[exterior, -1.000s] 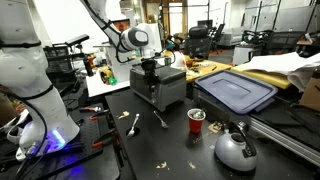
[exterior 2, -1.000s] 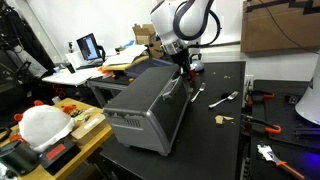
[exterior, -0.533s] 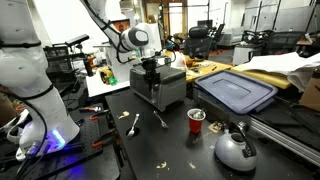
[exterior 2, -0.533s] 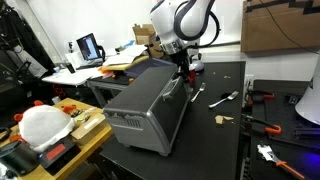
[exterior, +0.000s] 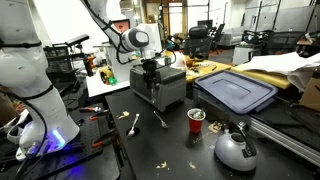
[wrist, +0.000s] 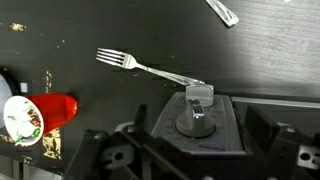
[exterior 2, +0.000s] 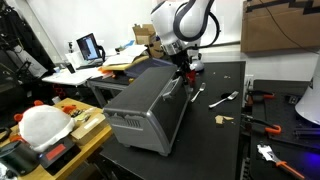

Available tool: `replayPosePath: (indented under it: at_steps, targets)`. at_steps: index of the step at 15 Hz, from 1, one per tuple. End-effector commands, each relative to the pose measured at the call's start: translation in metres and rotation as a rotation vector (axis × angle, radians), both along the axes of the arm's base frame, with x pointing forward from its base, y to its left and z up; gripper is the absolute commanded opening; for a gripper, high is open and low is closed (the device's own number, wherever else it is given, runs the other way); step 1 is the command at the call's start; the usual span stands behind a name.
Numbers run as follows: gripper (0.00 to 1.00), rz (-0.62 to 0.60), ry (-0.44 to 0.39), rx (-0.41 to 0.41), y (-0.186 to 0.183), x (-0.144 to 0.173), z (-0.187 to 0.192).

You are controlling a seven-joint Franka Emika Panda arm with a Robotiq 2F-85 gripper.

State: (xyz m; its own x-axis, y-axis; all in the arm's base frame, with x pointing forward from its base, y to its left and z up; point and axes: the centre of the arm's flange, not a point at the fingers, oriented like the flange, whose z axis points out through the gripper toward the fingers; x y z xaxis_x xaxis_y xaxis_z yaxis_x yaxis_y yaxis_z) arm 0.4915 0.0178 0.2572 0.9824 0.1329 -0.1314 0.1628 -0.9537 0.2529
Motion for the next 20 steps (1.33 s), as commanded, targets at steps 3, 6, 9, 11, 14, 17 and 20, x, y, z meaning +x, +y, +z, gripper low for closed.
replayPosePath:
  at_steps: [3,6,9,11,14,17,20]
  targets:
    - [0.52,-0.059,0.004,0.051,-0.005,0.001,-0.005]
    - [0.3,-0.085,0.008,0.067,-0.008,0.002,-0.006]
    - [0.08,-0.114,0.011,0.084,-0.013,0.003,-0.007]
    - [0.0,-0.135,0.009,0.095,-0.02,0.004,-0.008]
    - [0.03,-0.151,0.013,0.122,-0.024,0.007,-0.008]
    - [0.03,-0.179,0.016,0.161,-0.029,0.009,-0.01]
    - [0.03,-0.208,0.023,0.24,-0.036,0.012,-0.011]
